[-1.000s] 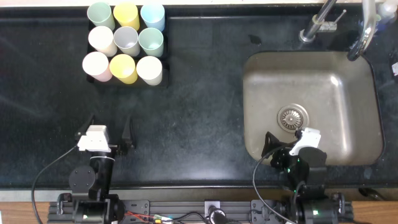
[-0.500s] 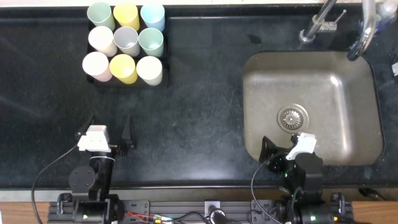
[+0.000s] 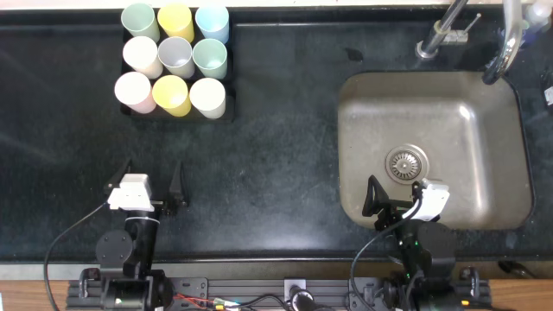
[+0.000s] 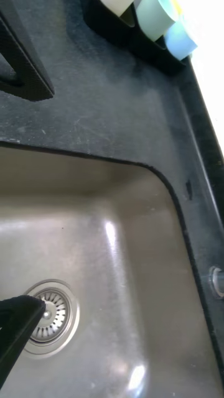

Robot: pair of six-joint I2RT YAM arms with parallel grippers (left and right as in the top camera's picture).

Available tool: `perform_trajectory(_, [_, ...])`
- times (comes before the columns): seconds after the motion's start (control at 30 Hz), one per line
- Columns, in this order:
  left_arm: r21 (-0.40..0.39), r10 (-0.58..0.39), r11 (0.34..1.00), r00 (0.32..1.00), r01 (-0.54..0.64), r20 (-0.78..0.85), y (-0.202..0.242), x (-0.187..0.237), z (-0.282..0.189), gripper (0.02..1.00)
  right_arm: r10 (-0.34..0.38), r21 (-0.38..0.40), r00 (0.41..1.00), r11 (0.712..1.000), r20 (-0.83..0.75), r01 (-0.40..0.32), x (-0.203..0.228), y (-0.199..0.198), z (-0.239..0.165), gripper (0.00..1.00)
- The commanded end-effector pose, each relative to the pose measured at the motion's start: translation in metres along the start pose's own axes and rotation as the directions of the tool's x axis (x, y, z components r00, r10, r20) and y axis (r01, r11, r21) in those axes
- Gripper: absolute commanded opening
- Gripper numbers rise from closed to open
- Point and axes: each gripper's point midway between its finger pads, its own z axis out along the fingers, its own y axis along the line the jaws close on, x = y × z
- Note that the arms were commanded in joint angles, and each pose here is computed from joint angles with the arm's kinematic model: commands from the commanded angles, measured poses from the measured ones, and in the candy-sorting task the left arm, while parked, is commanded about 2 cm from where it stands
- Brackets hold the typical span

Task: Store Cups

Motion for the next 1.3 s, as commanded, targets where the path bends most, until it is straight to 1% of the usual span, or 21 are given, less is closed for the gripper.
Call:
perform_trajectory(0.03, [-0.005,-0.001,1.000,1.000,0.001,0.000,0.001,0.001,0.000,1.000,0.001,-0.014,1.000,1.000,-0.008,-0.002,0.006,0.001,0.003,0.993])
perform_trajectory(0.23, [-0.005,-0.001,1.000,1.000,0.001,0.000,0.001,0.001,0.000,1.000,0.002,-0.010,1.000,1.000,-0.023,-0.002,0.009,0.000,0.002,0.996])
perform_trajectory(0.37, [-0.005,-0.001,1.000,1.000,0.001,0.000,0.001,0.001,0.000,1.000,0.005,0.024,0.993,1.000,-0.117,-0.003,0.031,-0.007,0.000,0.993])
perform_trajectory(0.47, [-0.005,-0.001,1.000,1.000,0.001,0.000,0.001,0.001,0.000,0.998,0.003,0.008,0.997,1.000,-0.073,-0.003,0.020,-0.004,0.001,0.993])
perform_trajectory(0.6, [-0.005,-0.001,1.000,1.000,0.001,0.000,0.001,0.001,0.000,1.000,0.001,-0.044,0.997,0.999,0.081,0.003,-0.015,0.008,0.003,0.996])
perform_trajectory(0.7, [-0.005,-0.001,1.000,1.000,0.001,0.000,0.001,0.001,0.000,1.000,0.009,-0.106,0.964,0.994,0.265,0.020,-0.050,0.020,0.004,0.996])
perform_trajectory(0.77, [-0.005,-0.001,1.000,1.000,0.001,0.000,0.001,0.001,0.000,1.000,0.017,-0.135,0.936,0.990,0.352,0.033,-0.061,0.024,0.005,0.996])
perform_trajectory(1.3, [-0.005,-0.001,1.000,1.000,0.001,0.000,0.001,0.001,0.000,1.000,0.017,-0.135,0.935,0.990,0.355,0.033,-0.057,0.022,0.009,0.996])
